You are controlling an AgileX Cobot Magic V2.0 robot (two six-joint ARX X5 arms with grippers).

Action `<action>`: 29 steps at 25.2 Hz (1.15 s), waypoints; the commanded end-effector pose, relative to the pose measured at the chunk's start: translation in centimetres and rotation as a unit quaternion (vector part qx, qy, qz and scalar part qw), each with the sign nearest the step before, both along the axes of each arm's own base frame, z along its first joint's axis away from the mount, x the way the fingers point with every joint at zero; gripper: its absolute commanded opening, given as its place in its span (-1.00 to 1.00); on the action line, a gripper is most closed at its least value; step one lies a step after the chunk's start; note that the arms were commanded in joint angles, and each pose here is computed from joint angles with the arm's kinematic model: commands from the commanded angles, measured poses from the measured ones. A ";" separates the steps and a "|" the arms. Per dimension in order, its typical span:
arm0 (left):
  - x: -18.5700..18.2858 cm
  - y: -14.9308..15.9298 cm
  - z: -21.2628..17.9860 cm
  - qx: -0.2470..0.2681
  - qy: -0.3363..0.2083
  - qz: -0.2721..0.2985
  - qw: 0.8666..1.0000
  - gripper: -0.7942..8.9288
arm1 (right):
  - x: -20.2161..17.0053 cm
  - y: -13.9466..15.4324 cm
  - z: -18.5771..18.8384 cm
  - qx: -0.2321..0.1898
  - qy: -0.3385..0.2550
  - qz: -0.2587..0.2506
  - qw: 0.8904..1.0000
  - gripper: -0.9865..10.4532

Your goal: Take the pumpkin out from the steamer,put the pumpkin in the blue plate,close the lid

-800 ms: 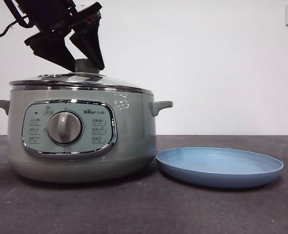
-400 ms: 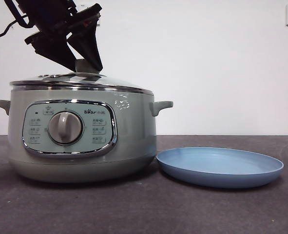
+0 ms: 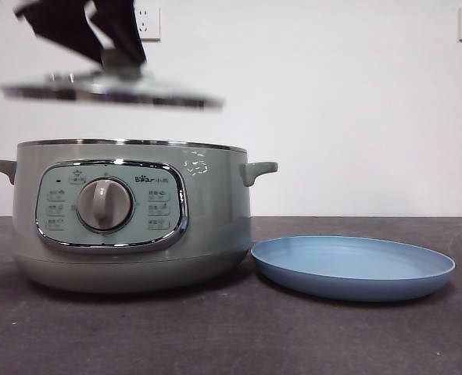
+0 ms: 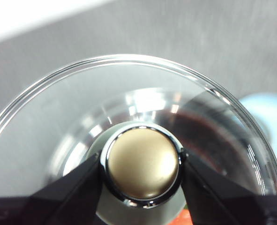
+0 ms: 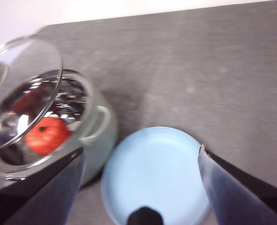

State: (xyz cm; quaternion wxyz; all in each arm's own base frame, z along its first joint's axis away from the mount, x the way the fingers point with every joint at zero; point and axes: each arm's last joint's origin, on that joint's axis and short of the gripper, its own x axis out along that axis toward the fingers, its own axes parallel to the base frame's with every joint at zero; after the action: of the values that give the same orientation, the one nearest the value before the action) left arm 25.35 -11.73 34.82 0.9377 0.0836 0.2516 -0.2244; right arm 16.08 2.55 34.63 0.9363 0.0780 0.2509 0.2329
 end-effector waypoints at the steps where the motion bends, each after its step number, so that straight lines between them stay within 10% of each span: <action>1: -1.6 0.8 2.5 -0.017 -0.062 0.006 0.998 -0.85 | 0.8 0.6 0.0 0.019 -0.002 0.035 0.999 -0.13; 13: -9.7 5.2 6.9 -0.007 -0.142 0.104 0.984 -0.85 | 6.0 8.1 -1.4 -0.007 0.047 0.162 0.986 -0.04; 29: -16.1 9.2 8.1 0.060 -0.195 0.263 0.943 -0.85 | 12.8 23.9 2.9 -0.204 0.140 0.255 0.935 0.02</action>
State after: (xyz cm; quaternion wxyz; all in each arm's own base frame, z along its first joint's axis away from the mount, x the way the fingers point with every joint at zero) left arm 9.52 -2.66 42.28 0.9845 0.1172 0.1150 0.0614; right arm 28.60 25.98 37.77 0.7989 -0.1435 0.4327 0.3924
